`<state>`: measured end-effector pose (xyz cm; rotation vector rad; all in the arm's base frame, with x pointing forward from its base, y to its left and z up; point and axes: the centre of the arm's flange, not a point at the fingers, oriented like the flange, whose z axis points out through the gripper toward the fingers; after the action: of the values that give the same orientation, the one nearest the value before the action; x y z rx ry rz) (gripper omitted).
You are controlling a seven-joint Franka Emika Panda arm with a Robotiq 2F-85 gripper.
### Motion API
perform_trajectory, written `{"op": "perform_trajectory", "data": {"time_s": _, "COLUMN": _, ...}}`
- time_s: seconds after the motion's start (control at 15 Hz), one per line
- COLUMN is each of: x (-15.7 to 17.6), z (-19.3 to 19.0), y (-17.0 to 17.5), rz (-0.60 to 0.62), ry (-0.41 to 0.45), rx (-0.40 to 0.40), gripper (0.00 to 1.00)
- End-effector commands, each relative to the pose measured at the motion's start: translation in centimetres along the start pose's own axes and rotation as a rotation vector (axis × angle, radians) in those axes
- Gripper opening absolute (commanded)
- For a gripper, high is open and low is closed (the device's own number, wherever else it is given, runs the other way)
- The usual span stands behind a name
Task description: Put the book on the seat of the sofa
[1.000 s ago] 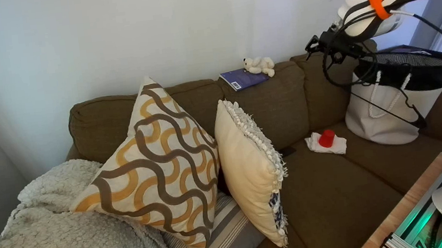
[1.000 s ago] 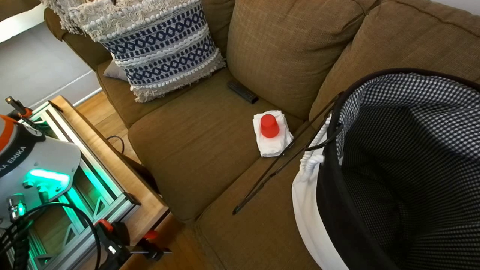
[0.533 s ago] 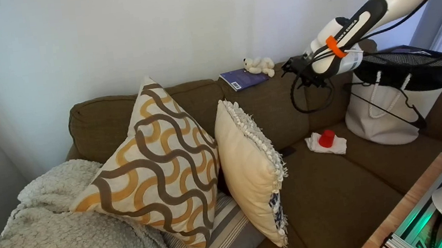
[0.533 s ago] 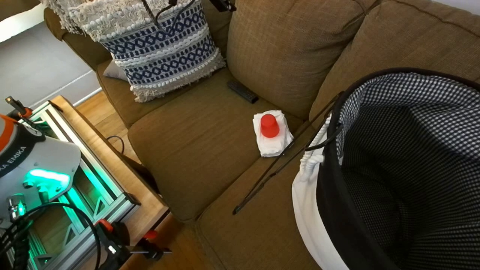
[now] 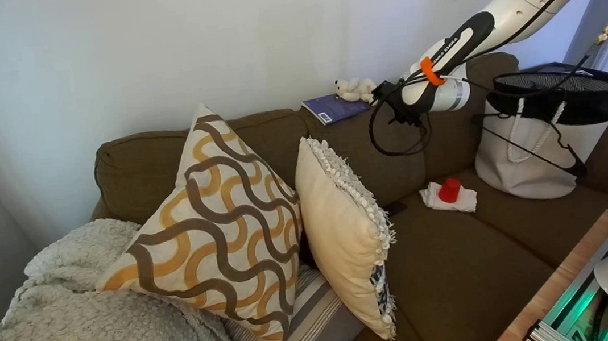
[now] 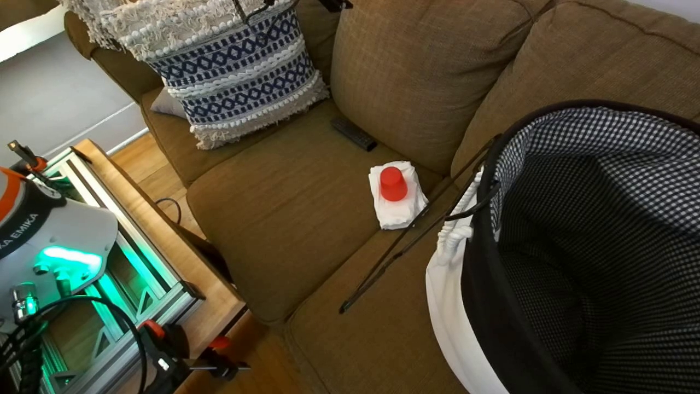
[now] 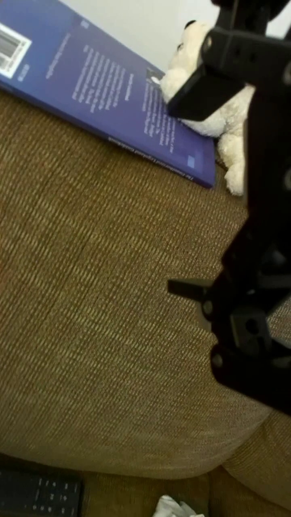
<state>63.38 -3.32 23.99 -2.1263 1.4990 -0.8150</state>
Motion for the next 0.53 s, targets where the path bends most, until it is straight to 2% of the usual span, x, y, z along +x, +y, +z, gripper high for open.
{"op": "perform_trajectory", "data": {"time_s": 0.0, "x": -1.6, "z": 3.3, "y": 0.0, "rz": 0.169, "ry": 0.037, "rx": 0.093, "gripper": 1.0}}
{"op": "perform_trajectory", "data": {"time_s": 0.27, "x": -2.6, "z": 5.1, "y": -0.3, "rz": 0.308, "ry": 0.101, "rx": 0.219, "gripper": 1.0}}
{"op": "perform_trajectory", "data": {"time_s": 0.4, "x": -2.0, "z": 4.9, "y": -0.8, "rz": 0.342, "ry": 0.144, "rx": 0.297, "gripper": 1.0}}
{"op": "perform_trajectory", "data": {"time_s": 0.47, "x": -1.6, "z": 5.0, "y": -0.9, "rz": 0.332, "ry": 0.13, "rx": 0.319, "gripper": 1.0}}
